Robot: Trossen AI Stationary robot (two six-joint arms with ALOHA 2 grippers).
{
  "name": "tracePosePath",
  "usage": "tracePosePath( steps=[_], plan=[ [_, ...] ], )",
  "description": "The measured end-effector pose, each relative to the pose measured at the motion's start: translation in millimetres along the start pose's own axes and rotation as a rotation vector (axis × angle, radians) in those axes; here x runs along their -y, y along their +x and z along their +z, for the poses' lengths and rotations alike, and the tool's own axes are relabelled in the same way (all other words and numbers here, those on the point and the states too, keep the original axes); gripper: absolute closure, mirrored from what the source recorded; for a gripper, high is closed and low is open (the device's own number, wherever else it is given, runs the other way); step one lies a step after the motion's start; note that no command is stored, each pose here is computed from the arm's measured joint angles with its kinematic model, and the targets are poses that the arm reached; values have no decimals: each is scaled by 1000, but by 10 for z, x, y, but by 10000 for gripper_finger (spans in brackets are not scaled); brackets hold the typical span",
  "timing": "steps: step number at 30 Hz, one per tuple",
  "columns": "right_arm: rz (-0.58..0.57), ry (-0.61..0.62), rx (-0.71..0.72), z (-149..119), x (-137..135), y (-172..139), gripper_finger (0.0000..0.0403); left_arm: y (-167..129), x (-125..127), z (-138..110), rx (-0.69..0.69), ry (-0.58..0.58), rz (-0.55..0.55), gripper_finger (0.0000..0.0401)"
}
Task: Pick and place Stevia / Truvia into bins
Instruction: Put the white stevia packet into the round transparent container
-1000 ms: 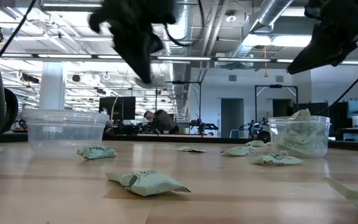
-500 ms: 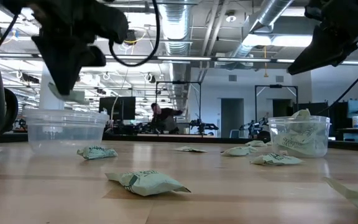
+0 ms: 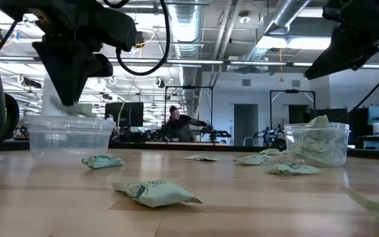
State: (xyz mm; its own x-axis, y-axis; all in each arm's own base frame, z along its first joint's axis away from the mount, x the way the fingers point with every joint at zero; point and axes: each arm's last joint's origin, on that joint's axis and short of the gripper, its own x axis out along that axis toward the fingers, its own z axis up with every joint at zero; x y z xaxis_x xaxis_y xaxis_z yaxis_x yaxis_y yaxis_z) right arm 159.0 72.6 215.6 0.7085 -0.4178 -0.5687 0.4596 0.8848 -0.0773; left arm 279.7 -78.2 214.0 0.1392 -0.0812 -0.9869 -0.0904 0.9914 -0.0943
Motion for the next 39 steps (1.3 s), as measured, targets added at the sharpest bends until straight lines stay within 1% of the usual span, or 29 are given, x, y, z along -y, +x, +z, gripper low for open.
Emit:
tracePosePath(
  steps=[5, 8, 11, 15, 17, 19, 21, 22, 25, 27, 28, 32, 36, 39],
  plan=[
    [1, 1, -1, 1, -1, 0, 310, 2, -4, 3, 5, -38, 7, 317],
    [1, 0, -1, 1, -1, 0, 310, -13, -26, 41, 31, -38, 11, 291],
    [1, 0, -1, 1, -1, 0, 310, -86, -62, 119, 68, 25, 11, 273],
    [2, 1, 0, 1, -1, 0, 310, -201, -153, 314, 220, 133, 82, 262],
    [2, 1, 0, 1, -1, 0, 310, -252, -264, 456, 328, 147, 82, 262],
    [2, 1, 0, 1, -1, 0, 310, -304, -435, 601, 435, 136, 35, 262],
    [2, 1, 0, 2, -1, 0, 310, -329, -608, 727, 520, 154, -14, 262],
    [1, 1, 0, 1, -2, 0, 310, -335, -693, 764, 545, 177, -14, 262],
    [1, 1, 0, 2, -2, 0, 310, -281, -865, 873, 598, 288, 44, 262],
    [1, 2, 0, 3, -2, -1, 310, -179, -943, 909, 575, 345, 68, 262],
    [0, 0, -1, 2, -1, -1, 310, -133, -967, 947, 585, 358, 75, 262],
    [0, -1, -3, 1, 0, -1, 310, 145, -1073, 1010, 515, 375, 54, 262],
    [-1, -4, -4, -1, 2, -1, 310, 331, -1136, 1081, 463, 393, 47, 261],
    [-1, -4, -4, -1, 2, -1, 310, 476, -1156, 1127, 433, 410, 33, 253]
  ],
)
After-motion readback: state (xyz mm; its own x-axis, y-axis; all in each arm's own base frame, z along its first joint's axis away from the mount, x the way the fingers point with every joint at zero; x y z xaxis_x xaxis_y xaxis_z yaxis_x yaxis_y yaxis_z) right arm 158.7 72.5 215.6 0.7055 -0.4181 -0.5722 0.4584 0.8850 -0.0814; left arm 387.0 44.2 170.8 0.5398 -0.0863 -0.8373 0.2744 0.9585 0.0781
